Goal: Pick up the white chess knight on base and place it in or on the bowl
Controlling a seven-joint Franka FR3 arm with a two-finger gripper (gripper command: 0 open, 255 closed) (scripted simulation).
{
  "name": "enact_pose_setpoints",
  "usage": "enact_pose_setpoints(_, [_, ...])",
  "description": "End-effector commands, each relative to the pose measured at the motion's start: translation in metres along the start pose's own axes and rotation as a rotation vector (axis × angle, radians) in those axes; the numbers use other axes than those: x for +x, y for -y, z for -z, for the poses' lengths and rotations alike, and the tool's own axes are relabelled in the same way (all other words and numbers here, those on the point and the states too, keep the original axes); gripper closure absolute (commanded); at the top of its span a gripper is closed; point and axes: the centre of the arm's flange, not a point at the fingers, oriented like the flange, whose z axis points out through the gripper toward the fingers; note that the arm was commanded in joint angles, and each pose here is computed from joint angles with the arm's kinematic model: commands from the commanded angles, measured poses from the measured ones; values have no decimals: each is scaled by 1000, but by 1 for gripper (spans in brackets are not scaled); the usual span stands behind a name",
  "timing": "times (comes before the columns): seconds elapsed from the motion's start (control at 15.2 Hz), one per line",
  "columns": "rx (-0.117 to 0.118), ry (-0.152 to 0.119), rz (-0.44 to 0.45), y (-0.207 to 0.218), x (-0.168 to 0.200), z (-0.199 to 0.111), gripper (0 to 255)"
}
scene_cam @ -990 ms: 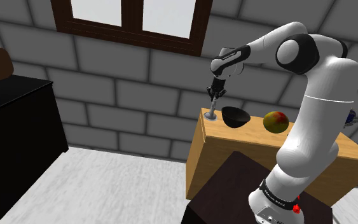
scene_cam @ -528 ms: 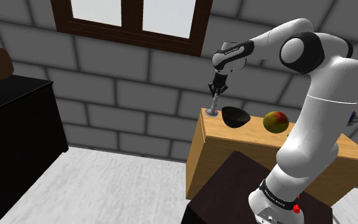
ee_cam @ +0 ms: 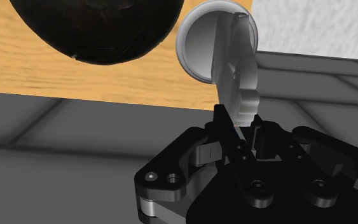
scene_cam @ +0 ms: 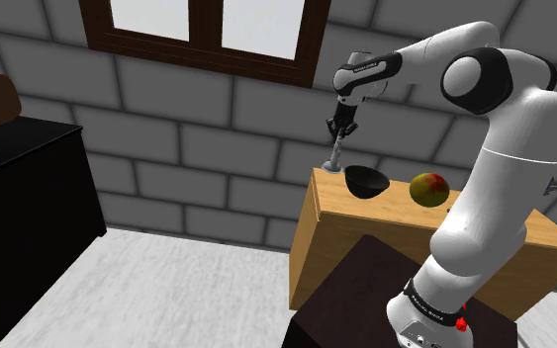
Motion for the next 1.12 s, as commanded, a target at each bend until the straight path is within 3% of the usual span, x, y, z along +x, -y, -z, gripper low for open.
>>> enact_pose_setpoints(0.0, [0,0,0,0,1,11,255])
enact_pose_setpoints(1.06, [0,0,0,-3,6,95,255])
